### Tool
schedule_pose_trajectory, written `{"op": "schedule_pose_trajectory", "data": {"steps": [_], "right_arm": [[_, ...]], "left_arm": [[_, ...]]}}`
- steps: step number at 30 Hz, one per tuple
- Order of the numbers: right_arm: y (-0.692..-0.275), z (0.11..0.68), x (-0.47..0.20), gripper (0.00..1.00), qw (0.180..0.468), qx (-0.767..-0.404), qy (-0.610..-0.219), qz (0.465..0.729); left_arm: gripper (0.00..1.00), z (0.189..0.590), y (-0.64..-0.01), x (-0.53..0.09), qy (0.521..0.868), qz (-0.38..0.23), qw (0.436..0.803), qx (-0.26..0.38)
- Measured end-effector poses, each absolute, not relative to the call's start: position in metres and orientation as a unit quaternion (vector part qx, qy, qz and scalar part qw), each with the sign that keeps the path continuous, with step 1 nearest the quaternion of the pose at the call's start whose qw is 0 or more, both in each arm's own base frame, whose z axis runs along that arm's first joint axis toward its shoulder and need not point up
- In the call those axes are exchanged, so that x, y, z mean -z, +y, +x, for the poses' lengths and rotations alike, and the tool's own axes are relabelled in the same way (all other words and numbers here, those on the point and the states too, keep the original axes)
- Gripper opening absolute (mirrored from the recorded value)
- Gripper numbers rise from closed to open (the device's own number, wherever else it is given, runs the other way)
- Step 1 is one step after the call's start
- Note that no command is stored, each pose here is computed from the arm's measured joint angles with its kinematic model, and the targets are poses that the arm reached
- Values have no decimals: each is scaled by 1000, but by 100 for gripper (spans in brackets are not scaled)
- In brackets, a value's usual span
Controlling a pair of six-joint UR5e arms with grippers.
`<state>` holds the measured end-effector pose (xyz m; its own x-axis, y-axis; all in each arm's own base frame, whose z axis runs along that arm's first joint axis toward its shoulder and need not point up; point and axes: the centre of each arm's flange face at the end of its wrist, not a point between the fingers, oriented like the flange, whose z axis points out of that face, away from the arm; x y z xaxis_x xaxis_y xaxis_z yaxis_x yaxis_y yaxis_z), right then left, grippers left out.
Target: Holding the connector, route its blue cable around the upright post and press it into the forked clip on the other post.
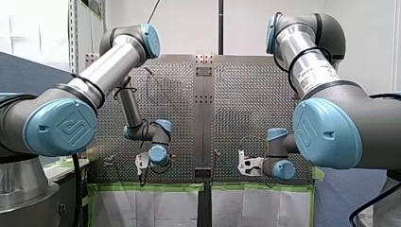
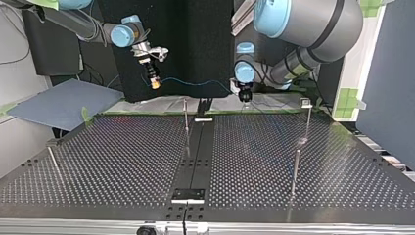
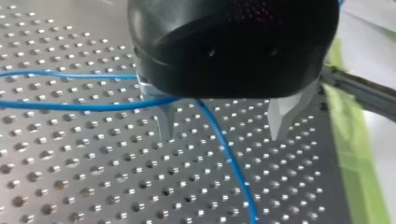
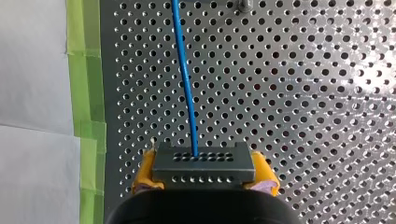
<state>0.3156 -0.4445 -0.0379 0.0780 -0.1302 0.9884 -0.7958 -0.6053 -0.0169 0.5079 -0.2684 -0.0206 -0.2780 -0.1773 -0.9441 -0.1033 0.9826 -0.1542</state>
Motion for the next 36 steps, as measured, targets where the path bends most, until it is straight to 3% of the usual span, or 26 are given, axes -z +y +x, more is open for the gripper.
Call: {"op": "schedule_pose_trajectory", "data": {"steps": [12, 36], "right_arm": [[-444, 316, 38, 0, 284, -587, -342, 677], [-442, 318, 38, 0, 282, -586, -341, 679]], "left_arm": [[99, 506, -266, -16, 778, -119, 613, 69], [99, 473, -278, -3, 795, -35, 603, 58]]}}
